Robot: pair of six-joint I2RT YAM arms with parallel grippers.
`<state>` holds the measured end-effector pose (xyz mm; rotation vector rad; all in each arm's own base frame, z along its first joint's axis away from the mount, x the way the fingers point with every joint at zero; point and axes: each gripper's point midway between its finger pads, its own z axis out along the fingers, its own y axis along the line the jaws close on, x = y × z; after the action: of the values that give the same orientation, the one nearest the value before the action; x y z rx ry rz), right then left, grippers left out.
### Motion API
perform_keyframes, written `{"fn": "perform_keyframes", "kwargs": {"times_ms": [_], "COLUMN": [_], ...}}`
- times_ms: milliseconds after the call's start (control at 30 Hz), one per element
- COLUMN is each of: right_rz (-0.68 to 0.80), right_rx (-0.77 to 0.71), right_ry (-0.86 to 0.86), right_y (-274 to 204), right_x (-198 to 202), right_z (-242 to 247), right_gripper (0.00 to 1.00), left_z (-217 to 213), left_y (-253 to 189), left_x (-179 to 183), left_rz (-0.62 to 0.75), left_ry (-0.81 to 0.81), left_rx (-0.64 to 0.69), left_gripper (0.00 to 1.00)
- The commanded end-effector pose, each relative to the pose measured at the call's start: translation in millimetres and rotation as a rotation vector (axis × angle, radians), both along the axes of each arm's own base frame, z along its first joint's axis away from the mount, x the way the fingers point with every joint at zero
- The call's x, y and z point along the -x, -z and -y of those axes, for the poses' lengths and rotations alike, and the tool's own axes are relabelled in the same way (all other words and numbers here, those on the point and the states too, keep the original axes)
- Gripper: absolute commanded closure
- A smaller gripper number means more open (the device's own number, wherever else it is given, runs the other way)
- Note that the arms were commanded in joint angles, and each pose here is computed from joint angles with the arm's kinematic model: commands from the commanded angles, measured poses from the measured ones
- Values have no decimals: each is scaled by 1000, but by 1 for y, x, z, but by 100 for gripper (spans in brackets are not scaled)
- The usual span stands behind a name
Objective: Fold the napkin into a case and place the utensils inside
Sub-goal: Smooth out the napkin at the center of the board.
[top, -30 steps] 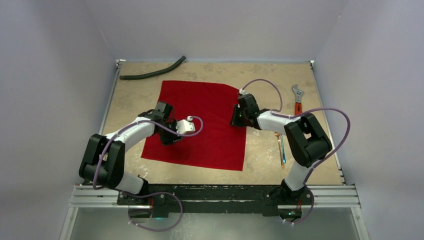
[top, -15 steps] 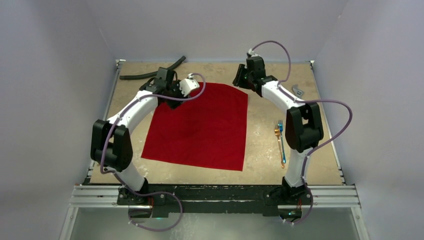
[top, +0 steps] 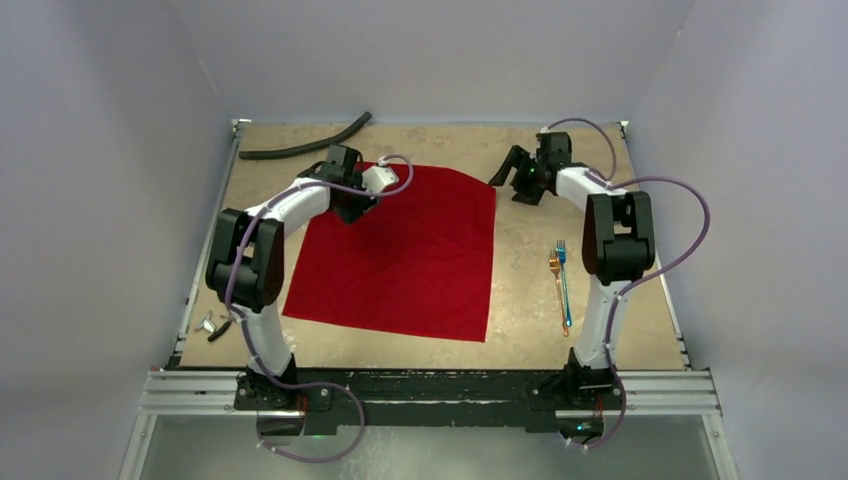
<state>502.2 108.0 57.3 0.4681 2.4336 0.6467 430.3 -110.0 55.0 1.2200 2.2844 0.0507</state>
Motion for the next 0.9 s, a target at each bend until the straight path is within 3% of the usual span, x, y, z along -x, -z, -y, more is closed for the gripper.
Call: {"fn": "perform_keyframes", "kwargs": {"times_ms": [0,433,867], "right_rz": [-29,-72,26], "right_rx": [-163,-393,-546], "right_ry": [-91,-90,-119], "right_y": [-5,16,-16], "right_x": [9,11,-17], "right_z": [-39,-61,-76], "right_gripper": [14,11,12], "left_z": [21,86,130], "left_y": [-34,-14,40], "left_x": [-4,35,89], "left_rz": [87,47,17], "left_ry": [16,140,367], "left_rx": [85,154,-31], "left_gripper": [57,54,55]}}
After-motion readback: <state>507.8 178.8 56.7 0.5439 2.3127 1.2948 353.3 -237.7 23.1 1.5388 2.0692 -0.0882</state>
